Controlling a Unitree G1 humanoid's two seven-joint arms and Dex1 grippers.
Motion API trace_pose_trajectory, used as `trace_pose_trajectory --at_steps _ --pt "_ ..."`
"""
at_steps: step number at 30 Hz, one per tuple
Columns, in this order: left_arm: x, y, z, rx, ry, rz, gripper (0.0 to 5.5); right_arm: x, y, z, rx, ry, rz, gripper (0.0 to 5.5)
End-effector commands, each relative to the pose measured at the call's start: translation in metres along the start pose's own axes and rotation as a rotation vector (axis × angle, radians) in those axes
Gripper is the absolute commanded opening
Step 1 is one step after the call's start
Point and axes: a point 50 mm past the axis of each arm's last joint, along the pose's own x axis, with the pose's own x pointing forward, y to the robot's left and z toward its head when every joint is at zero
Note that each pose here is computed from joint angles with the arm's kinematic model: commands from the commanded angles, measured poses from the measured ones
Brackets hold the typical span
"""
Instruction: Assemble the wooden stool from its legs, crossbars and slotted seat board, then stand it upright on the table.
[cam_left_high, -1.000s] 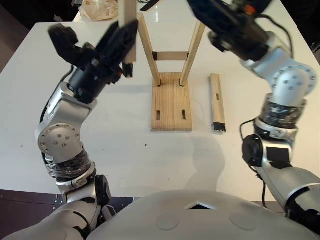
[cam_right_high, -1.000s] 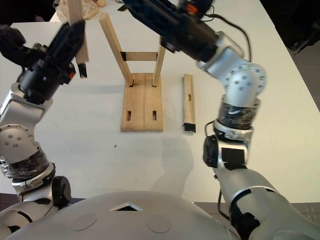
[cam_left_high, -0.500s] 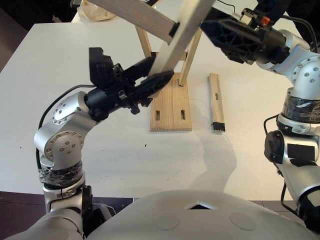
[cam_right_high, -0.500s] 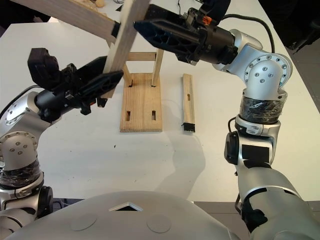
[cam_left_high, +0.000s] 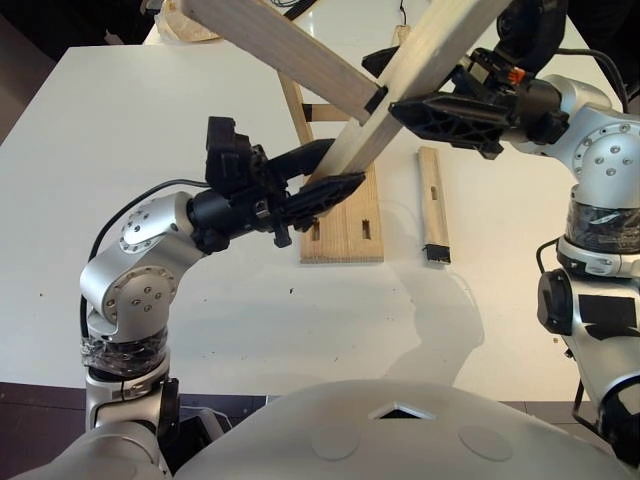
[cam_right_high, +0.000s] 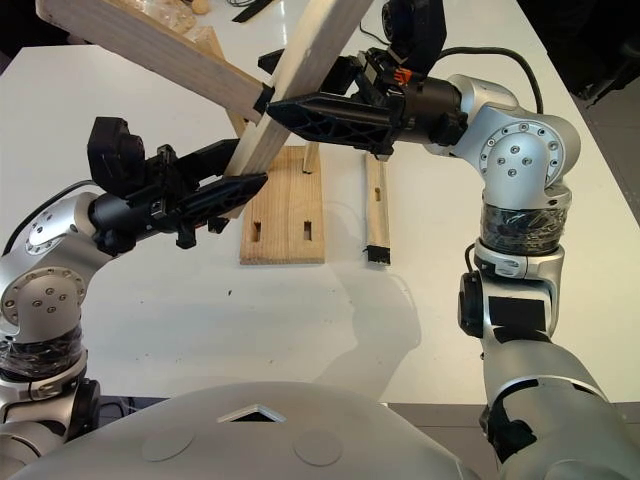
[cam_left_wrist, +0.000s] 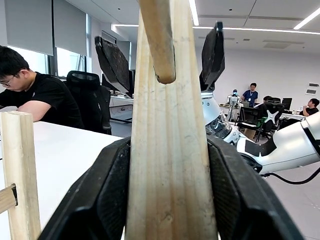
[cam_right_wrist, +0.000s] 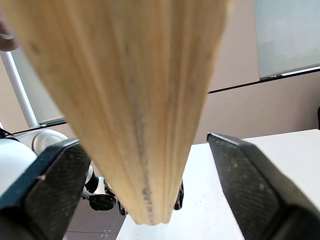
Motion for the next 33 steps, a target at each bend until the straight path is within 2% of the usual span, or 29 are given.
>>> trace_pose_trajectory --at_steps 1,12,23,24,30,32,33 --pt "0.0 -0.001 -0.003 0.0 0.027 -0.015 2.03 -0.001 0.002 0.004 -0.021 0.004 0.004 3.54" --pt "-0.005 0.001 -0.007 -0.006 0.065 -0.012 2.03 -0.003 0.007 0.007 -0.024 -0.014 0.019 2.05" --pt "0.0 0.009 -0.009 0.031 0.116 -0.003 2.03 -0.004 0.008 -0.005 -0.028 0.051 -0.006 2.03" --pt "-0.001 0.013 -0.01 0.04 0.128 0.021 2.39 -0.004 0.007 -0.006 -0.03 0.052 -0.015 2.03" --pt "-0.006 0.025 -0.014 0.037 0.158 0.104 3.28 -0.016 -0.002 -0.003 -0.085 0.045 -0.149 2.03" --pt "-0.018 0.039 -0.029 0.058 0.232 0.231 3.58 -0.02 -0.006 -0.003 -0.103 0.044 -0.204 2.03" --pt "-0.028 0.044 -0.045 0.098 0.325 0.294 3.62 -0.022 -0.01 -0.007 -0.125 0.068 -0.251 2.03"
